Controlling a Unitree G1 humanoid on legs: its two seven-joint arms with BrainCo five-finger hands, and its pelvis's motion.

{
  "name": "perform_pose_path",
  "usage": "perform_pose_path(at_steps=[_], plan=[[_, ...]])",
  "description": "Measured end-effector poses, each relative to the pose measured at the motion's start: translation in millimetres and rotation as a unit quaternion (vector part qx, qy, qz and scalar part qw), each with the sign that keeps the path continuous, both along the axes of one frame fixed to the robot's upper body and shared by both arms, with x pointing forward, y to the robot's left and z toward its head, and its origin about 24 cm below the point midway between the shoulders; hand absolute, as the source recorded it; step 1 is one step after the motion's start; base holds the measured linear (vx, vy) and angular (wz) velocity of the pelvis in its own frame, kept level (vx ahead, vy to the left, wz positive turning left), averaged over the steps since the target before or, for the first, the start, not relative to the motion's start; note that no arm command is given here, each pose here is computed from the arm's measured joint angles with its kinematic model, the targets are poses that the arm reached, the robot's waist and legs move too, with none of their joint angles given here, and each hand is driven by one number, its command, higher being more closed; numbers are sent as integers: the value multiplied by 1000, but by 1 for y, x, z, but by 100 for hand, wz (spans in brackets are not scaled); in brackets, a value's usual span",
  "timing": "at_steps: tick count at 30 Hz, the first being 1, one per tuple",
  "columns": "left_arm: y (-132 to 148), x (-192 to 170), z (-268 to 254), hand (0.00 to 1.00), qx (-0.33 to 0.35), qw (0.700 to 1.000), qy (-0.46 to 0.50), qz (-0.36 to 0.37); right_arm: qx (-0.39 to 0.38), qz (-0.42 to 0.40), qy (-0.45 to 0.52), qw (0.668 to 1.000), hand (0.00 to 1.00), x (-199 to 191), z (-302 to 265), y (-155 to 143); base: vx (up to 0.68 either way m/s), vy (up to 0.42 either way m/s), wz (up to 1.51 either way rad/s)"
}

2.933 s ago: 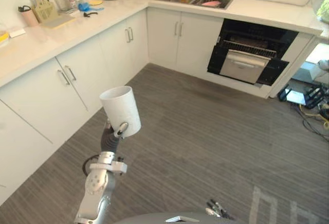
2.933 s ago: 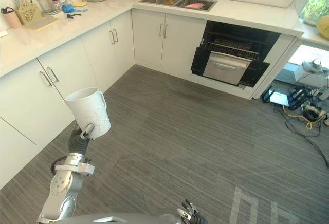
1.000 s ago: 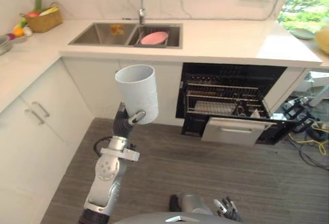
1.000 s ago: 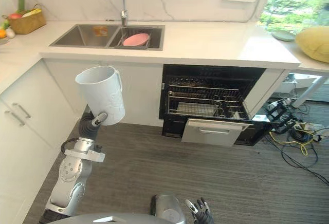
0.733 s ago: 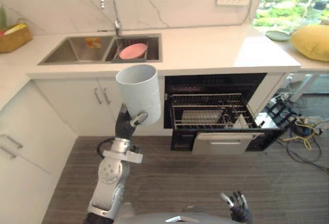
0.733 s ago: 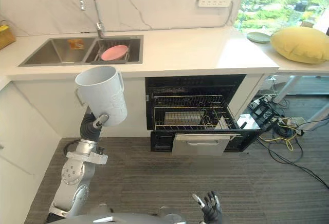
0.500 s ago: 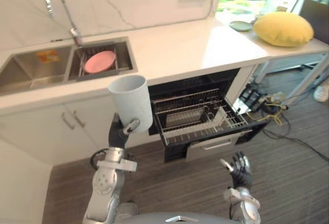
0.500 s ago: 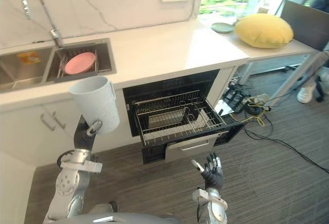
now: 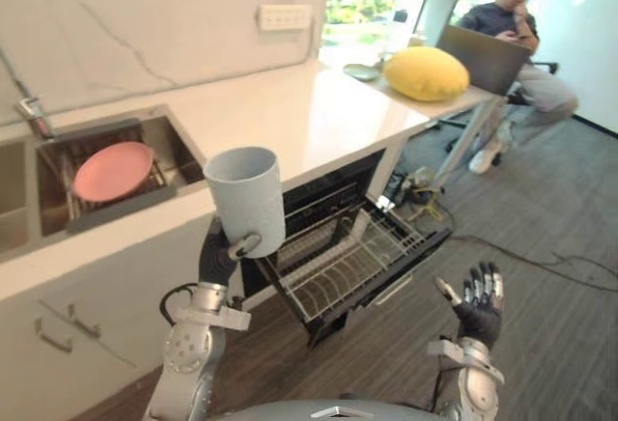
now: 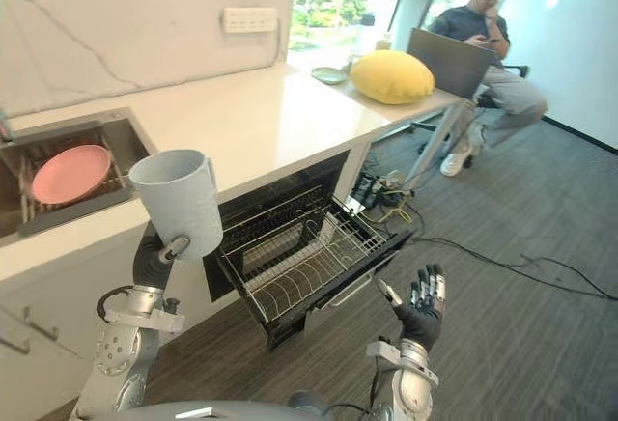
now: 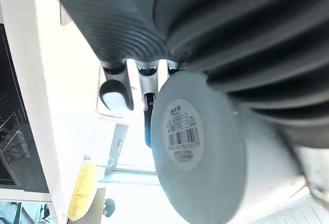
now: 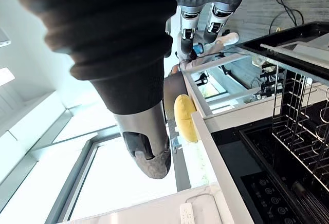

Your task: Walk over to the sink, pick up the cup, carry it to the dishwasher, place the cup inside the dishwasher, then close the dishwasher door

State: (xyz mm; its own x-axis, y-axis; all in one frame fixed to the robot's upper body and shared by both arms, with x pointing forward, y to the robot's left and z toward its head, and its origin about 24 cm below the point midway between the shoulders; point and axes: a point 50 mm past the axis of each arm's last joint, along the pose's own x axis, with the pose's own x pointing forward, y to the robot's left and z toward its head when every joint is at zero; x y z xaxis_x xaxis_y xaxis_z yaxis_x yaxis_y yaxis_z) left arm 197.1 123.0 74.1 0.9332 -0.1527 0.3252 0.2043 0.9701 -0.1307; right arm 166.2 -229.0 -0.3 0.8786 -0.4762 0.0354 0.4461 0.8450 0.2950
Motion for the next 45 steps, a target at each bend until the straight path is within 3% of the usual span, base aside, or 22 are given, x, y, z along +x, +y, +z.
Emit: perform_pose_path(at_steps=[7,16,30,45], plan=[[3,9,-6,100,21,999,25,35,-51,70,-76,993,0,42,44,2,47,-11,-29],[2,33,11,100,49,991,-21,121,-16,277,-213,937,0,67,95,65,-51,50,-9],[-6,39,-3,100,153,963,-10,221,115,414,-223,875,0,75,112,120,-25,-3,-3],[-26,48,-2,100,202,956,-20,213,124,477,-171,853,0,77,117,165,-32,-18,1]])
